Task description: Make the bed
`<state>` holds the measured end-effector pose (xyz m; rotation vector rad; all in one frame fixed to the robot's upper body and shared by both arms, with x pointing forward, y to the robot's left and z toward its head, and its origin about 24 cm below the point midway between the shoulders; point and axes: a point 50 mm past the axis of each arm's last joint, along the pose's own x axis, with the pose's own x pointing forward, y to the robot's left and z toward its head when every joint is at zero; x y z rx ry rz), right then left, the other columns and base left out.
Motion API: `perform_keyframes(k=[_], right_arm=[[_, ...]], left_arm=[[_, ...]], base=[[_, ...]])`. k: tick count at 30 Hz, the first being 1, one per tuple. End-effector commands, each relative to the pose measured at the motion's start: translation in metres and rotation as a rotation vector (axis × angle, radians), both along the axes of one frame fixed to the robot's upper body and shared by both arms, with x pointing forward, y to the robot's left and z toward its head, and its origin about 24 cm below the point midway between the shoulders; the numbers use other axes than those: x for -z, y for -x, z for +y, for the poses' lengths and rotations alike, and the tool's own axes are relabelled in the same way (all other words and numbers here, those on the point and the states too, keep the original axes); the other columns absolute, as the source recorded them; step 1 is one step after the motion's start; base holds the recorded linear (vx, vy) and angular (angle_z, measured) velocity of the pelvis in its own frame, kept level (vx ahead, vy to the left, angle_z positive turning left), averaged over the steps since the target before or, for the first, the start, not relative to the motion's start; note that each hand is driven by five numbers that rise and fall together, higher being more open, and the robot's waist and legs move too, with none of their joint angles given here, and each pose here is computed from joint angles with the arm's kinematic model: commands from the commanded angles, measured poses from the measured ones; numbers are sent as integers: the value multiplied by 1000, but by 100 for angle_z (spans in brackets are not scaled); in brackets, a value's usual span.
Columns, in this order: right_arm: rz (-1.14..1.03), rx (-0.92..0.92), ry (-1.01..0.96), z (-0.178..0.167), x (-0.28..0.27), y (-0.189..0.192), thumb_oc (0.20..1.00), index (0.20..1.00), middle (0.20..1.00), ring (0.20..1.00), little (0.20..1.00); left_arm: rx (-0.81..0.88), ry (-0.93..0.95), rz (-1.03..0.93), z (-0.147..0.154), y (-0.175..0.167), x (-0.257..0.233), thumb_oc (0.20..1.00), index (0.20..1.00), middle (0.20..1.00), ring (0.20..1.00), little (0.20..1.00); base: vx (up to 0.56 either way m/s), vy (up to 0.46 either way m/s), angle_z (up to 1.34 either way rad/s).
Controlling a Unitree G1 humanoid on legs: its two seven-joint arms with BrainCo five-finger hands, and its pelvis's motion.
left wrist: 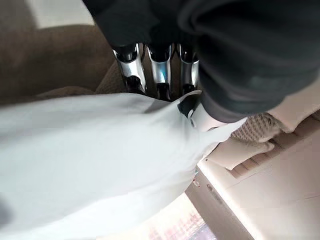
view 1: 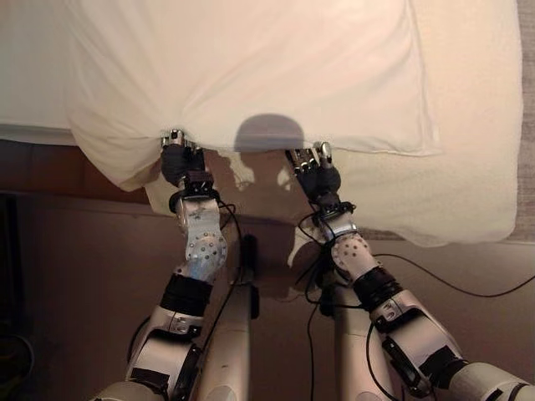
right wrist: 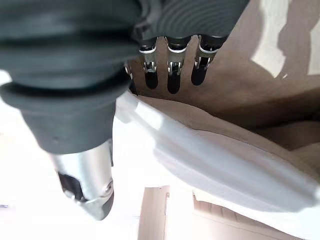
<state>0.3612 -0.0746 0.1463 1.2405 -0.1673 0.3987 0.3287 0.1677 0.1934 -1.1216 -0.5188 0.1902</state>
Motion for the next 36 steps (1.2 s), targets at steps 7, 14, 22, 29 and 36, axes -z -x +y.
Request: perform_keyframes(k=[7,14,22,29,36], right_arm=[[-150,168,-196,-41,-40,1,1000,1000,1000,1000,1000],[-145,260,-199,-62,-48,-1,1000,1000,1000,1000,1000],[-61,381,-175,-79,-51,-6,1000,1000,1000,1000,1000],[-26,480,-212,-96,-65,-11,1000,1000,1000,1000,1000],[19,556,-212,-112,-71,-14,1000,1000,1000,1000,1000]], left_arm=[[-327,-28,-134,58,37,-24,200,200,200,200,200],[-510,19,18,97,42,-4,200,200,200,200,200],[-579,40,78,108,43,-2,200,200,200,200,200],[-577,3,65,106,40,-10,200,200,200,200,200],[-586,4,84,109,38,-10,200,200,200,200,200]], base=[[5,7,0],[5,9,-1],[0,0,0],[-1,1,-1],[0,0,0]])
